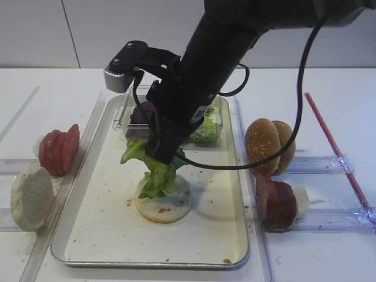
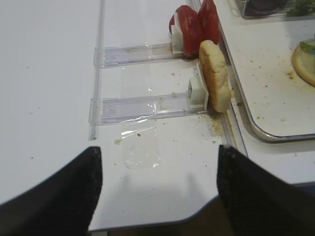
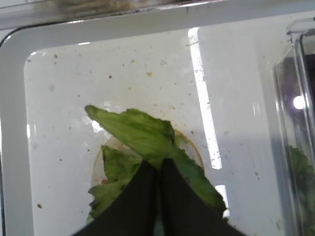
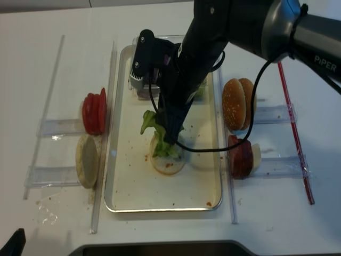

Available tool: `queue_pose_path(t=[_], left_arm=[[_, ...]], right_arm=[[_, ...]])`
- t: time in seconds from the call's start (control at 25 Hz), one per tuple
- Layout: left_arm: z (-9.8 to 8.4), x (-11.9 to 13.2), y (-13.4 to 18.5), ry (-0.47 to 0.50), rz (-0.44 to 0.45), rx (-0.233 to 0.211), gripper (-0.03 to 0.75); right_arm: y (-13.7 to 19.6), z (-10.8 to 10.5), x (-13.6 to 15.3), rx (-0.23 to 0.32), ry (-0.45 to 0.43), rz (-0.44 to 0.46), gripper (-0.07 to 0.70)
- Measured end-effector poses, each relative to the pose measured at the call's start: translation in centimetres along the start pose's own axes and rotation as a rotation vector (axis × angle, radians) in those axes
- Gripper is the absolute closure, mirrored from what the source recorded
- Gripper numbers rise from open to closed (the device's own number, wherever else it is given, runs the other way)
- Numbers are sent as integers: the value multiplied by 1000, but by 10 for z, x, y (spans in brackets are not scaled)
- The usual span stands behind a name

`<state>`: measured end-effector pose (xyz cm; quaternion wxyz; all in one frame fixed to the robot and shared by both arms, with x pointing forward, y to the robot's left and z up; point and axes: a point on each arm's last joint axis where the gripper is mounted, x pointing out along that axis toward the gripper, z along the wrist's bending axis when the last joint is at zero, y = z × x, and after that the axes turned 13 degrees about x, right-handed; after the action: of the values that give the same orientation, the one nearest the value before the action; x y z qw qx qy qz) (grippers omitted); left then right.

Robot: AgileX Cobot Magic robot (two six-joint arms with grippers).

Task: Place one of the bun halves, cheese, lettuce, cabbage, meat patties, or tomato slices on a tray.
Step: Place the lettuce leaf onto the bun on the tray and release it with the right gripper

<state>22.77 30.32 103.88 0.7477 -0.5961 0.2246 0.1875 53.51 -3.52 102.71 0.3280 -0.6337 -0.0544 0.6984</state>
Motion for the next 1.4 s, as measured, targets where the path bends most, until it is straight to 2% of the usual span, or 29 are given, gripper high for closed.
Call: queue_pose_path(t=[0.24,0.52,0.88,0.96,1.2,1.4], left_arm=[[0,0,0,0,0,0,263],[0,0,0,0,0,0,263],[0,0,0,0,0,0,263],[0,0,0,0,0,0,263],[0,0,0,0,0,0,263],[0,0,0,0,0,0,263]], right_arm=[[1,-2,8,10,-12,-4,581],[10,-7,28,29,-62,70,582],[16,-5,30,22,-99,133,576],[16,-5,30,22,-96,130,547],[12,-9,31,21,-52,87,386],[10,-12,33,25,-25,62,302]])
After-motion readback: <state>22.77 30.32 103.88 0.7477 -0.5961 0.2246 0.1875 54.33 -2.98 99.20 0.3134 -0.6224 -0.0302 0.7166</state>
